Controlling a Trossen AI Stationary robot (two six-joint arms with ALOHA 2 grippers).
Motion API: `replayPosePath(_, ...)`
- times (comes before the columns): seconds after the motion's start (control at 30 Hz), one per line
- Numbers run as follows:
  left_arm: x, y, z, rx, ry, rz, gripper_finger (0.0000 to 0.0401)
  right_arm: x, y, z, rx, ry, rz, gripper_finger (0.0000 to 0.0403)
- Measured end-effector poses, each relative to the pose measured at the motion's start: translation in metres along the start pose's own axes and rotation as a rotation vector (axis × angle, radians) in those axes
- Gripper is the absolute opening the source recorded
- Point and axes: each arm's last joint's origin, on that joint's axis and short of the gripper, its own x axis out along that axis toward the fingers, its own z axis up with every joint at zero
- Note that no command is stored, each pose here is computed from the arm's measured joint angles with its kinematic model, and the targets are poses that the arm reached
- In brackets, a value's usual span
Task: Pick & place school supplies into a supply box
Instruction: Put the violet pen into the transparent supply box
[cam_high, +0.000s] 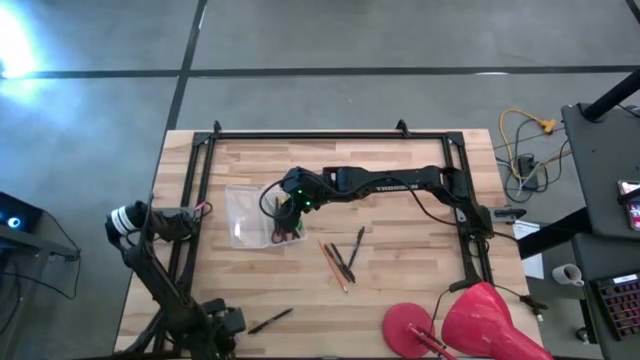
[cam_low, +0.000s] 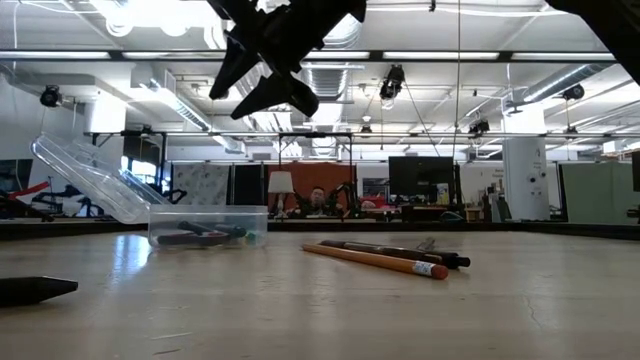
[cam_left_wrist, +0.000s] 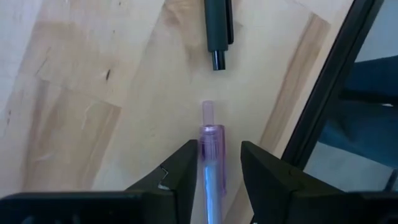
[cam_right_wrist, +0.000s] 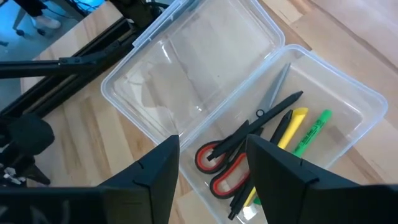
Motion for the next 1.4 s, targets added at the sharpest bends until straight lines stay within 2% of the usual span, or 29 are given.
replayPosePath(0.13, 0.002, 0.001, 0.000, 0.008, 0.009, 0.087, 0.0090, 0.000, 0.000, 0.000, 0.000, -0.004, 0.002, 0.0178)
replayPosePath(0.37, 0.004, 0.009, -0.001, 0.010, 0.023, 0.166, 0.0013, 0.000, 0.000, 0.000, 0.001, -0.004, 0.003, 0.0178)
replayPosePath(0.6, -0.018, 0.006, 0.004, -0.016, -0.006, 0.096, 0.0009, 0.000, 0.000, 0.000, 0.003, -0.005, 0.003, 0.0178)
replayPosePath(0.7, -0.042, 0.014, 0.010, -0.057, -0.115, 0.092, 0.0001, 0.000, 0.000, 0.000, 0.003, -0.005, 0.003, 0.0178)
replayPosePath(0.77, -0.066, 0.017, 0.016, -0.120, -0.220, 0.002, 0.0004, 0.000, 0.000, 0.000, 0.003, -0.005, 0.003, 0.0178)
replayPosePath(0.87, -0.092, 0.038, 0.023, -0.203, -0.386, -0.055, 0.0004, 0.000, 0.000, 0.000, 0.003, -0.006, 0.004, 0.0178)
replayPosePath(0.97, -0.121, 0.059, 0.032, -0.300, -0.555, -0.169, 0.0003, 0.000, 0.000, 0.000, 0.003, -0.006, 0.004, 0.0178)
replayPosePath(1.03, -0.134, 0.074, 0.036, -0.332, -0.621, -0.217, 0.0002, 0.000, 0.000, 0.000, 0.003, -0.006, 0.004, 0.0178)
replayPosePath(1.1, -0.142, 0.087, 0.039, -0.313, -0.632, -0.228, 0.0002, 0.000, 0.000, 0.001, 0.003, -0.007, 0.004, 0.0178)
replayPosePath(1.2, -0.147, 0.093, 0.041, -0.198, -0.569, -0.226, 0.0001, 0.000, 0.000, 0.001, 0.003, -0.009, 0.005, 0.0178)
replayPosePath(1.3, -0.139, 0.085, 0.037, -0.036, -0.428, -0.197, 0.0001, 0.000, 0.001, 0.001, 0.003, -0.009, 0.006, 0.0178)
replayPosePath(1.4, -0.126, 0.068, 0.034, 0.050, -0.282, -0.167, 0.0000, 0.000, 0.001, 0.001, 0.003, -0.010, 0.006, 0.0178)
